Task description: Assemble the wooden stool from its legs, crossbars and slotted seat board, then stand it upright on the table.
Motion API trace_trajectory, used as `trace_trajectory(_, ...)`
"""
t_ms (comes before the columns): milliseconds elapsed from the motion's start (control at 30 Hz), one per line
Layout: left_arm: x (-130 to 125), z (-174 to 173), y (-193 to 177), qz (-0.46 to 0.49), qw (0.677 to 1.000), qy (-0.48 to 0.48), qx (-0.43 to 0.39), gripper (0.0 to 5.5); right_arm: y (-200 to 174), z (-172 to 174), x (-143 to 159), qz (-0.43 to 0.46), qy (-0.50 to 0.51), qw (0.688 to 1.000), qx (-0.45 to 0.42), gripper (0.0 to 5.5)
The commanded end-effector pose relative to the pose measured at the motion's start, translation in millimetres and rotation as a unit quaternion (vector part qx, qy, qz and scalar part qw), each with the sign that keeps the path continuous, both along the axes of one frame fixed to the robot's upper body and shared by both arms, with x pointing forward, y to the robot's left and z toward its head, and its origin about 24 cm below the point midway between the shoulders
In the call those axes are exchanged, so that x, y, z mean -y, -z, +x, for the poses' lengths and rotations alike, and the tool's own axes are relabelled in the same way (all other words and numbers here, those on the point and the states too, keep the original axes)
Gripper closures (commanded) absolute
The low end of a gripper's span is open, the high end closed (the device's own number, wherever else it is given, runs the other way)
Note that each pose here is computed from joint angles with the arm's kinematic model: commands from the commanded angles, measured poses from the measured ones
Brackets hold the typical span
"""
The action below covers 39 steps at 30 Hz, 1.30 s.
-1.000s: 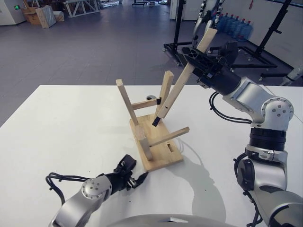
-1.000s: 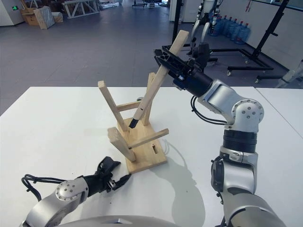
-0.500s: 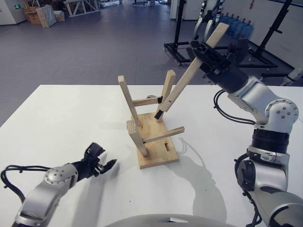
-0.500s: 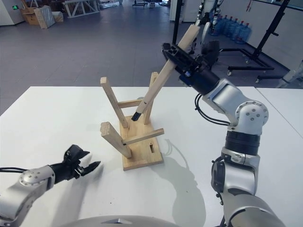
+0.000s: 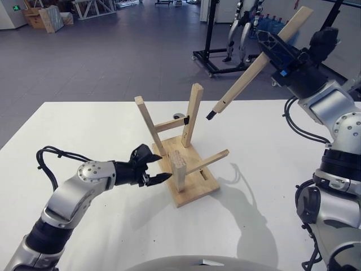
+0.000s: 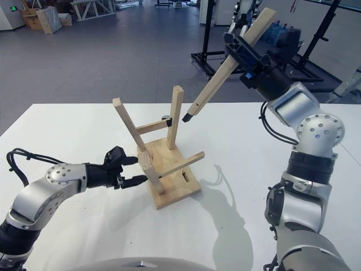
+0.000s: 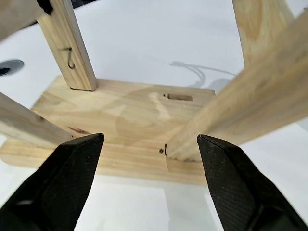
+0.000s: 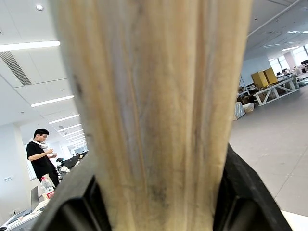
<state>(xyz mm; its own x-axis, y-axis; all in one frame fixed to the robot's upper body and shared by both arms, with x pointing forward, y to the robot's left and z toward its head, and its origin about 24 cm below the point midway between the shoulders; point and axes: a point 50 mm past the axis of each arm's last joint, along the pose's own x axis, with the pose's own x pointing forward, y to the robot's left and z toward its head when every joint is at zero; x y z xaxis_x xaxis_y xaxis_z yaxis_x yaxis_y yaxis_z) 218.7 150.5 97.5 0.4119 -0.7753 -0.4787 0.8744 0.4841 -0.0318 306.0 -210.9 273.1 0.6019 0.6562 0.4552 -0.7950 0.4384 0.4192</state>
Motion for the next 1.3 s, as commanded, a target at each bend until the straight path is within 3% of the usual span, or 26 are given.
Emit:
trace_trajectory(33,-9,0,4,0.038,0.999,-0.017,0.001,1.95,2,-2,-2,-0.001,-0.001,1.0,-0.006,3.45)
trace_trajectory(133,-11,-3,6,0.05,0.999,-0.009,-0.003,1.95,3,-2,-3,0.0,0.001,1.0,-0.009,3.45)
trace_trajectory(467,32,-24,15,0.013,0.992,0.121,-0.021,1.95,1,3,-9,-0.003,-0.017,1.0,-0.01,3.45)
trace_trajectory(733,48,-21,29,0.036,0.997,0.063,-0.032,1.95,1,5,-16,-0.006,-0.033,0.999,-0.013,3.45)
trace_trajectory(1033,56,-17,33,0.08,0.995,0.066,0.004,1.95,1,4,-17,-0.004,-0.037,0.999,-0.013,3.45)
trace_trajectory(1300,45,-11,44,0.132,0.989,0.066,0.029,1.95,2,4,-16,-0.006,-0.036,0.999,-0.011,3.45)
